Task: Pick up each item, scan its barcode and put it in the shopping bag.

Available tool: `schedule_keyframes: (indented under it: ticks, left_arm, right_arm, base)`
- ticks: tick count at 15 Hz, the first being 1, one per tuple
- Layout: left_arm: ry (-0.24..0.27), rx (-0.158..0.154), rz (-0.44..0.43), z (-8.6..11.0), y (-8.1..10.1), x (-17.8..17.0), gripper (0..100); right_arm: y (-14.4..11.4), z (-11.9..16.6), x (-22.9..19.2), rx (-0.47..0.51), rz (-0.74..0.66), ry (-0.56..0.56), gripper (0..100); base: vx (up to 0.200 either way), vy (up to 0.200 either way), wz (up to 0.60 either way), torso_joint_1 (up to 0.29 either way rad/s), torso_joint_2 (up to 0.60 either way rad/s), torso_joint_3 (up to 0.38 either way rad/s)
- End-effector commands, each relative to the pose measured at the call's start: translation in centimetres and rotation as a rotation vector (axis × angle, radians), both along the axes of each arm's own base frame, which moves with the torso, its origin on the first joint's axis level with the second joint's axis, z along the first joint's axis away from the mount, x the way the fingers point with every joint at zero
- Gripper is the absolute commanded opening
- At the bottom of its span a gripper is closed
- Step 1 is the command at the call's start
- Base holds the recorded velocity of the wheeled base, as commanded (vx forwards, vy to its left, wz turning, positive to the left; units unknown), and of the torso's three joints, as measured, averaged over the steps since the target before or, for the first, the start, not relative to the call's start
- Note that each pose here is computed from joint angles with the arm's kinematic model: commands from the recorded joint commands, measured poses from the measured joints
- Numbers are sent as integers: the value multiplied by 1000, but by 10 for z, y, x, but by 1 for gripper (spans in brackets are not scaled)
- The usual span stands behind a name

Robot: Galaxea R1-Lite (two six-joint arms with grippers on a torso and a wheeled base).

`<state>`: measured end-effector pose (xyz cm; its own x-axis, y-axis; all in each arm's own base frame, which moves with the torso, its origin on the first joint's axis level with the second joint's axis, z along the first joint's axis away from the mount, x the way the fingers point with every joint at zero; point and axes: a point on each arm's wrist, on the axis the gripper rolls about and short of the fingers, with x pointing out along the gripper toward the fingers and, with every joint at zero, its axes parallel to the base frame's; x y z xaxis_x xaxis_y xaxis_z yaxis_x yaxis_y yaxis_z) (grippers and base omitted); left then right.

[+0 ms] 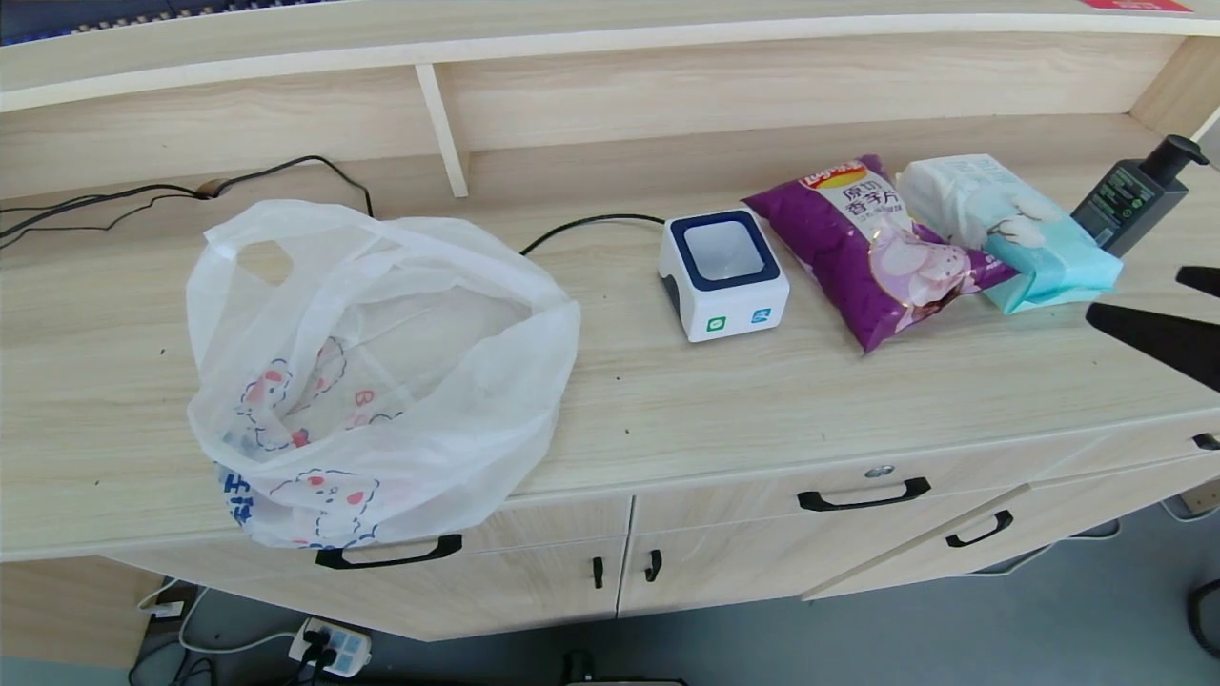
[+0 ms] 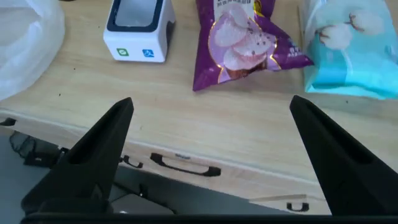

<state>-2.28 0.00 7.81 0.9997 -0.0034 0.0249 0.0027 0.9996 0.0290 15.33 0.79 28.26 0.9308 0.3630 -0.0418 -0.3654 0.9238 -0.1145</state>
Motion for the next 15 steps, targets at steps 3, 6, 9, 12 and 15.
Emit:
schedule_keyframes:
  ticks: [3,6,9,12,15]
  left_arm:
    - [0,3,0,0,0,0,100]
    - [0,9,1,0,0,0,100]
    - [-1,11,1,0,0,0,100]
    - [0,22,1,0,0,0,100]
    - [0,22,1,0,0,0,100]
  right_arm:
    - [-15,-2,131,-81,68,34,100]
    - [-17,-10,159,-91,76,9,100]
    - [-16,-11,169,-122,95,-24,100]
    - [-11,-9,170,-124,126,-38,100]
    - [-1,-9,181,-141,152,-62,100]
  base:
    - [0,0,0,0,0,0]
    - [0,0,0,0,0,0]
    - [0,0,0,0,0,0]
    - [0,0,0,0,0,0]
    - [0,0,0,0,0,0]
